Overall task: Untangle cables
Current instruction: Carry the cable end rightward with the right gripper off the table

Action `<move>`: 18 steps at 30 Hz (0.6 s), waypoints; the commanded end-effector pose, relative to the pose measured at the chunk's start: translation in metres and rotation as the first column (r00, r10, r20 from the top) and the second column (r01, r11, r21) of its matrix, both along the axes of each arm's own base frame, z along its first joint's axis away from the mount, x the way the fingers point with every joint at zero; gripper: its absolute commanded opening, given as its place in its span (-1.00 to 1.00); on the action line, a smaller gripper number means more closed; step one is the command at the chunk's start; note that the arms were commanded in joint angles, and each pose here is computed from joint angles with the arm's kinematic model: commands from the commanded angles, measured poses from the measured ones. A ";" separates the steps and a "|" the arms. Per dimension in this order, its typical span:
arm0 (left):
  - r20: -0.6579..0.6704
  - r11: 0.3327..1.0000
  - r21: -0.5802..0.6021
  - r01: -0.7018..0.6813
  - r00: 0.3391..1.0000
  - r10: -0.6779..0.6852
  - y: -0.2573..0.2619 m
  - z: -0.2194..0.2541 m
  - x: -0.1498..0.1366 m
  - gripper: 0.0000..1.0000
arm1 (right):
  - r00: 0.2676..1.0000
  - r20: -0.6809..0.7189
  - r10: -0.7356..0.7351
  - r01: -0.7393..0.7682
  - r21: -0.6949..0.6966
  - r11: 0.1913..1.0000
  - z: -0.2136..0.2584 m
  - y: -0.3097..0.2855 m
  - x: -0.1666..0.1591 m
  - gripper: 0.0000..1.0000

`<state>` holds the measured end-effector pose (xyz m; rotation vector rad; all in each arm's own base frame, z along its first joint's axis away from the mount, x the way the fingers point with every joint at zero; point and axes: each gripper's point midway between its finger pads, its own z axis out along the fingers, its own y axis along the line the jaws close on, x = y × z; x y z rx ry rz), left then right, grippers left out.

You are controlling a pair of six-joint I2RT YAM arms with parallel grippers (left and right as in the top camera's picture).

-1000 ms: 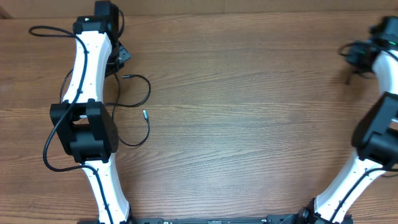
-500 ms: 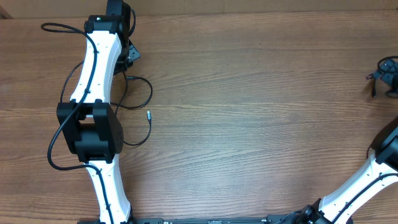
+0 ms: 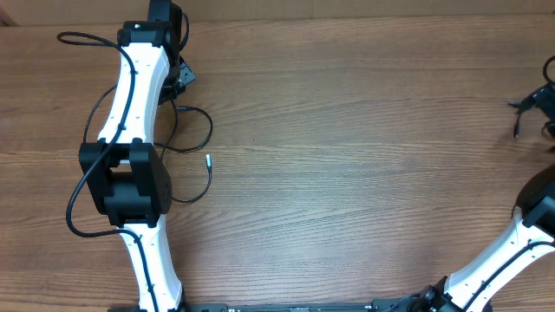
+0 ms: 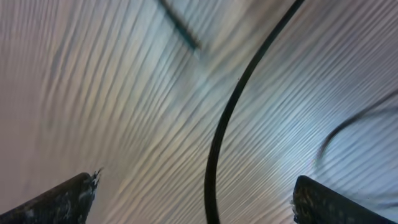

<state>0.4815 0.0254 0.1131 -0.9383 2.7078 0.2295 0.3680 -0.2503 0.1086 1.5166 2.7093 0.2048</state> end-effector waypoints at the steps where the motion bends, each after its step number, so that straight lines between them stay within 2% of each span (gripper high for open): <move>1: -0.015 0.999 0.004 0.032 0.999 -0.032 -0.003 -0.004 0.001 -0.87 | 0.988 0.041 -0.152 0.138 0.236 0.962 0.002 0.040 0.015 1.00; 4: -0.015 0.999 0.004 0.032 0.999 -0.032 -0.003 -0.004 0.001 -0.87 | 0.963 0.028 -0.267 0.239 0.357 0.903 0.009 0.057 0.023 1.00; 6: -0.015 0.999 0.004 0.032 0.999 -0.032 -0.003 -0.004 0.001 -0.86 | 0.902 -0.053 -0.429 0.413 0.399 0.819 0.011 0.060 0.027 1.00; 8: -0.015 0.999 0.002 0.032 0.999 -0.032 -0.004 -0.004 0.001 -0.84 | 0.754 -0.214 -0.621 0.644 0.431 0.632 0.016 0.068 0.028 1.00; 11: -0.015 0.999 -0.035 0.039 0.999 -0.040 -0.010 -0.006 0.001 -0.83 | 0.507 -0.374 -0.776 0.841 0.414 0.350 0.020 0.070 0.039 1.00; 12: -0.017 0.998 -0.051 0.042 0.999 -0.043 -0.013 -0.006 0.001 -0.82 | 0.452 -0.388 -0.803 0.863 0.418 0.284 0.022 0.066 0.047 1.00; 13: -0.017 0.998 -0.056 0.043 0.999 -0.044 -0.014 -0.007 0.001 -0.79 | 0.433 -0.367 -0.823 0.858 0.449 0.251 0.024 0.058 0.057 1.00; 14: -0.020 0.998 -0.054 0.043 0.999 -0.044 -0.014 -0.007 0.000 -0.77 | 0.462 -0.299 -0.835 0.820 0.503 0.274 0.027 0.047 0.071 1.00; 16: -0.027 0.998 -0.054 0.043 0.999 -0.044 -0.013 -0.007 -0.001 -0.75 | 0.561 -0.110 -0.820 0.709 0.575 0.408 0.033 0.028 0.091 1.00; 17: -0.026 0.998 -0.054 0.042 0.999 -0.044 -0.013 -0.007 -0.001 -0.74 | 0.593 -0.065 -0.803 0.667 0.599 0.444 0.037 0.028 0.096 1.00; 18: -0.022 0.998 -0.054 0.042 0.999 -0.044 -0.013 -0.007 0.000 -0.69 | 0.608 -0.063 -0.792 0.639 0.631 0.440 0.042 0.032 0.100 1.00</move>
